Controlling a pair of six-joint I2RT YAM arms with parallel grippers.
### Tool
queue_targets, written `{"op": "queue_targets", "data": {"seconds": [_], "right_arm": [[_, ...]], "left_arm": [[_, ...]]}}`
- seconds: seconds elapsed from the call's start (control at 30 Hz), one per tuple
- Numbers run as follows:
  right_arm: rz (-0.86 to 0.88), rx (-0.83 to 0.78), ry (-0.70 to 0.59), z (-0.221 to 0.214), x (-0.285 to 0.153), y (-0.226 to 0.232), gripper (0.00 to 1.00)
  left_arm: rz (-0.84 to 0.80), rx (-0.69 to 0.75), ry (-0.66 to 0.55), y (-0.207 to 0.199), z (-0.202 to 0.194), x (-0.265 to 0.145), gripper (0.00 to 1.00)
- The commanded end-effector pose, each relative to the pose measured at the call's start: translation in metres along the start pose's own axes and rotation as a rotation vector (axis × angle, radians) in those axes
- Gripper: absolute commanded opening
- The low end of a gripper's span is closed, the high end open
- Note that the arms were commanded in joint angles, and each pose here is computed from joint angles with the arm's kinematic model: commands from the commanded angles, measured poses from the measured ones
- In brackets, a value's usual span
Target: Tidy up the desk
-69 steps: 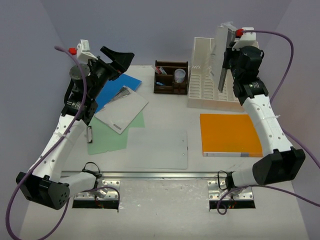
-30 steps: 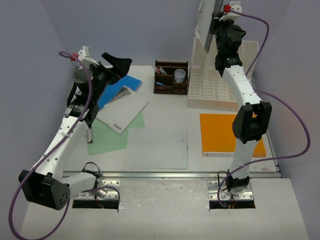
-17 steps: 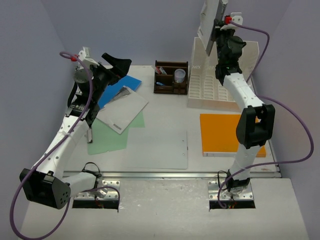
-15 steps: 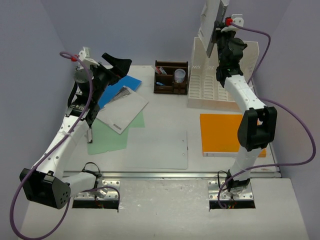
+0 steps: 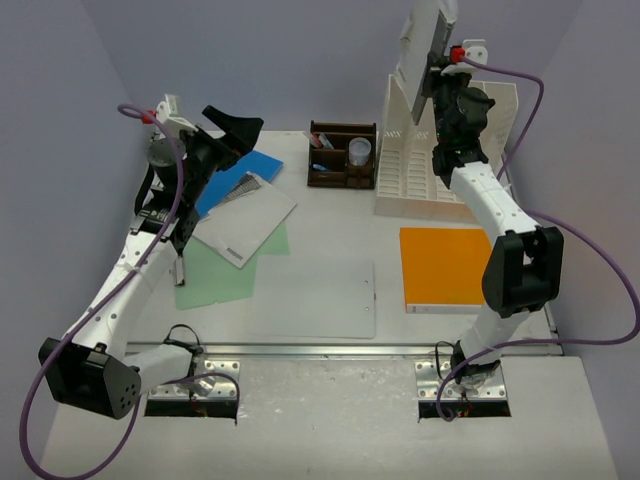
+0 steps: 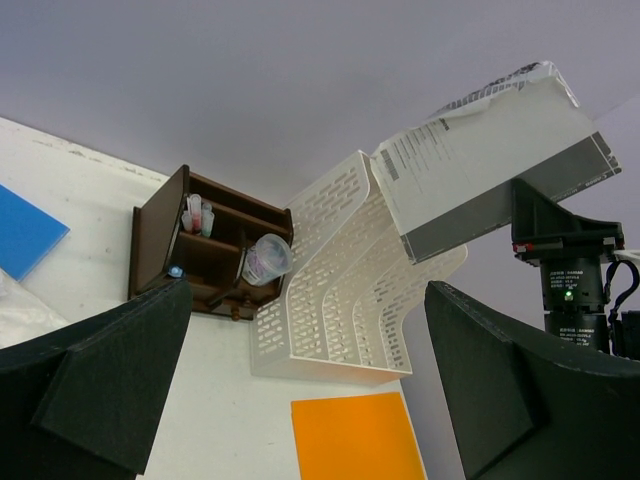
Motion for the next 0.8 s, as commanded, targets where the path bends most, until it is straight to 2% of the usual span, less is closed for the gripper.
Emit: {"op": "queue_targets", "data": {"seconds": [0.0,0.4,0.77], "right_arm": [[-0.005,0.031,-0.075,0.038,-0.005,0.007,0.00],[-0.003,0.009,-0.025,0.018,-0.014,0.019,0.00],[-0.023,-0.070,-0.008,-0.002,-0.030,0.009,0.00]], "left_arm": [[-0.034,0.002,-0.048,-0.008,0.014,-0.008,1.00],[-0.032,-0.009,-0.040,-0.006,0.010,-0.005,1.00],[-0.028,-0.003,-0.044,-0.005,0.011,-0.010,1.00]]}}
Point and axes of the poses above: each gripper's point midway between its finger pads, its own x axis out along the fingers, its own y axis along the line the jaws close on, z = x × y, the point moved 2 cm from there along -x, back along the fingers, and after that the axes turned 5 degrees about x, right-handed, at the moved point
